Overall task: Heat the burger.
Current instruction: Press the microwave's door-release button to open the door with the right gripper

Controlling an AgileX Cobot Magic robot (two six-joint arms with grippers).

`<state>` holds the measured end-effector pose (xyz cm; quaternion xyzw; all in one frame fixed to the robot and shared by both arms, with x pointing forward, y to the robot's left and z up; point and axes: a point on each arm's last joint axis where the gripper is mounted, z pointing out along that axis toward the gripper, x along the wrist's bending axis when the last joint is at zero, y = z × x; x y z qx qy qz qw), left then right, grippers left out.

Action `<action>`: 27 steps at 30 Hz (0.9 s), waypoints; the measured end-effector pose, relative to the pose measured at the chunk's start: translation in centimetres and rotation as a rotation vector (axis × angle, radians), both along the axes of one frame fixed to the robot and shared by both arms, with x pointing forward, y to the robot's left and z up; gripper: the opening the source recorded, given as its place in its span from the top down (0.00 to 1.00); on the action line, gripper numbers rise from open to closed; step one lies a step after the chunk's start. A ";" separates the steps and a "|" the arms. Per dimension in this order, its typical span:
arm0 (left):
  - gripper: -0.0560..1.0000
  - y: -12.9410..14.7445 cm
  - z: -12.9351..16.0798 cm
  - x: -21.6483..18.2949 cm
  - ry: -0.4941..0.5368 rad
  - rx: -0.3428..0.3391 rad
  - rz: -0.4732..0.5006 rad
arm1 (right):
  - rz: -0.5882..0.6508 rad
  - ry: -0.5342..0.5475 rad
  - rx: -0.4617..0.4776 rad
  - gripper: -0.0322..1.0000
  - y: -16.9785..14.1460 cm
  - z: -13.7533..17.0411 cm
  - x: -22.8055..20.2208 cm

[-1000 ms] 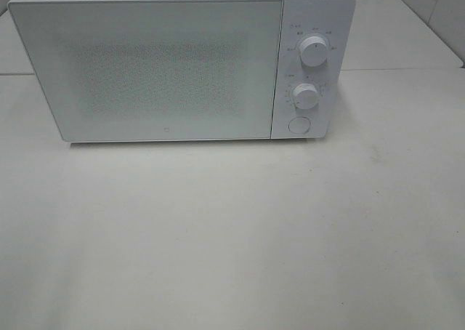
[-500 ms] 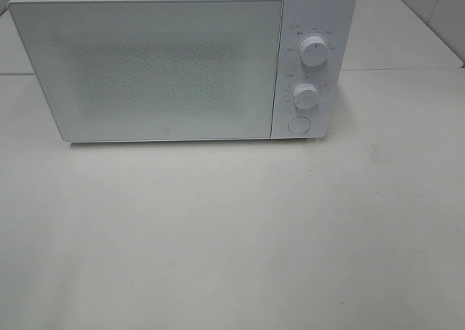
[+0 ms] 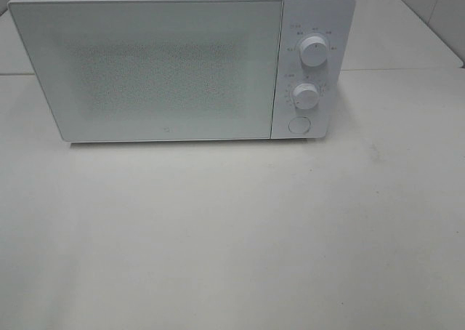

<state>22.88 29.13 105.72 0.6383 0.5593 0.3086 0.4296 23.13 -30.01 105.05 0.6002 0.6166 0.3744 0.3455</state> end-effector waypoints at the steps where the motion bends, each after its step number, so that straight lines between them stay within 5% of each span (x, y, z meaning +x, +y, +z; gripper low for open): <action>1: 0.02 0.0 0.0 0.0 0.000 0.000 0.000 | 0.000 0.000 -0.001 0.25 0.0 0.0 0.0; 15: 0.02 0.0 0.0 0.0 0.000 0.000 0.000 | 0.003 -0.003 -0.002 0.25 0.0 0.0 0.0; 27: 0.02 0.0 0.0 0.0 0.000 0.000 0.000 | 0.004 -0.179 0.008 0.25 0.1 2.2 1.1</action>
